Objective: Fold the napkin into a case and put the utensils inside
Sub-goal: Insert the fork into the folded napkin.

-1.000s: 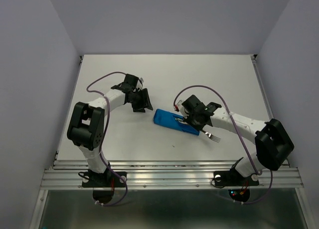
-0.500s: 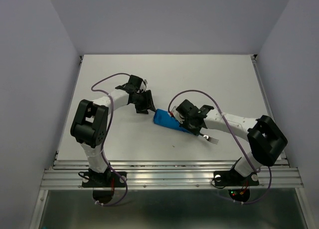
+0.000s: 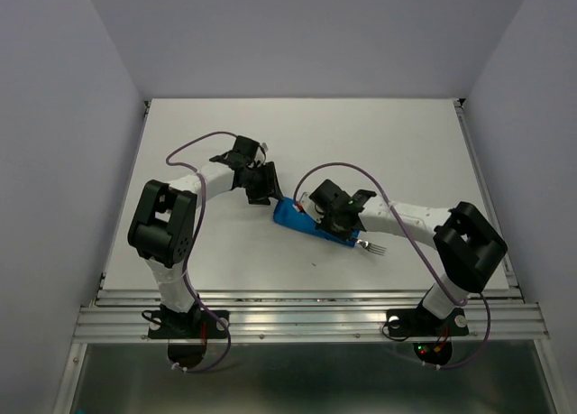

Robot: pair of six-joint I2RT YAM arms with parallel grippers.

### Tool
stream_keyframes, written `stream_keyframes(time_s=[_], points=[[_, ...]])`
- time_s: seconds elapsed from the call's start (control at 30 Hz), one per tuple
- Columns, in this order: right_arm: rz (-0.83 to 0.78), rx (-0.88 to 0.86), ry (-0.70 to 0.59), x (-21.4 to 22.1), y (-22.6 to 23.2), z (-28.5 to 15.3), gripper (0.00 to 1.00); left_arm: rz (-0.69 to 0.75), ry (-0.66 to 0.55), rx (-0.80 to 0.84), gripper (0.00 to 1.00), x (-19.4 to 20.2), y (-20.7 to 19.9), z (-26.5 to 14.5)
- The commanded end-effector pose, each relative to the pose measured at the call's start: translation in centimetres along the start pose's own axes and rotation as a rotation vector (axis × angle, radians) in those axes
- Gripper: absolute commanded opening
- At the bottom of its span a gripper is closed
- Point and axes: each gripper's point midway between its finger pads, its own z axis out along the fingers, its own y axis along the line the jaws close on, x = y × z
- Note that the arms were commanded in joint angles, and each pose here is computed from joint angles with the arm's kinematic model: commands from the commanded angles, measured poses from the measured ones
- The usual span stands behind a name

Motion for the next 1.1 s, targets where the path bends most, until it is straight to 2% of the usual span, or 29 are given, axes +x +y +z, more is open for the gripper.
stream_keyframes(time_s=[0.0,0.17,0.57,1.0,1.07], points=[[-0.038,-0.007,-0.117,-4.0,-0.1,-0.1,0.01,-0.004,-0.007,0.023,0.58,0.2,-0.5,0.2],[-0.045,-0.028,-0.163,-5.8,0.4,0.1,0.01,-0.008,0.001,0.018,0.58,0.8,-0.2,0.3],[-0.090,-0.067,-0.181,-7.8,2.4,0.6,0.01,-0.018,0.000,0.021,0.58,1.4,-0.2,0.2],[-0.065,-0.115,-0.234,-11.7,4.0,1.3,0.01,-0.027,-0.002,0.027,0.58,2.0,-0.6,0.3],[-0.060,-0.120,-0.235,-12.2,4.3,1.2,0.05,-0.030,-0.003,0.025,0.57,2.1,-0.6,0.3]])
